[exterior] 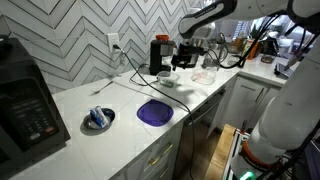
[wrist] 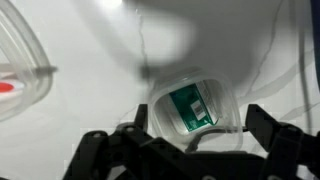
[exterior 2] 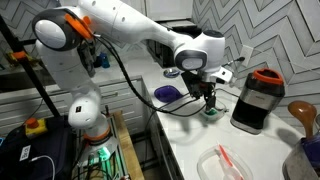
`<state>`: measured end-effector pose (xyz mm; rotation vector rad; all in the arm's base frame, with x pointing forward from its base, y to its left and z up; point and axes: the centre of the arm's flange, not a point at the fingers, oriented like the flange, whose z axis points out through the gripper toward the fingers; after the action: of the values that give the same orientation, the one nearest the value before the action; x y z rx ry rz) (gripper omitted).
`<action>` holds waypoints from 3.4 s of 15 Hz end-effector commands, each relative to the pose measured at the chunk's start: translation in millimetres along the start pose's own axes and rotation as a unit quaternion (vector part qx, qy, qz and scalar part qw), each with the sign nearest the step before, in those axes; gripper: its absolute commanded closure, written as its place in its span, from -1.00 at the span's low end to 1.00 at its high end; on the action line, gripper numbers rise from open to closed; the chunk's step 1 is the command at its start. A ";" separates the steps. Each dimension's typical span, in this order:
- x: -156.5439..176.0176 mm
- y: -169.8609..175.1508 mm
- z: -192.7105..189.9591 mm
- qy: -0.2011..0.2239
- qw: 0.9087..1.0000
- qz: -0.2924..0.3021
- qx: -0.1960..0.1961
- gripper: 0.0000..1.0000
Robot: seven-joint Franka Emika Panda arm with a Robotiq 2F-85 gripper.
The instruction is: Pick up the green object from the clear lunch box on the left and place it in the clear lunch box on the right
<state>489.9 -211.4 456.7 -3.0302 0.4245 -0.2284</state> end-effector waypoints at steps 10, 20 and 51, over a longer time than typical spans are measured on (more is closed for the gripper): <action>64.9 7.7 61.7 -0.001 0.993 -0.073 0.090 -0.03; 80.3 -7.4 108.5 -0.037 0.990 -0.102 0.093 0.10; 16.8 33.0 -102.2 0.155 0.981 -0.021 0.114 1.00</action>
<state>519.9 -252.9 548.0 -2.7853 0.1527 -0.6637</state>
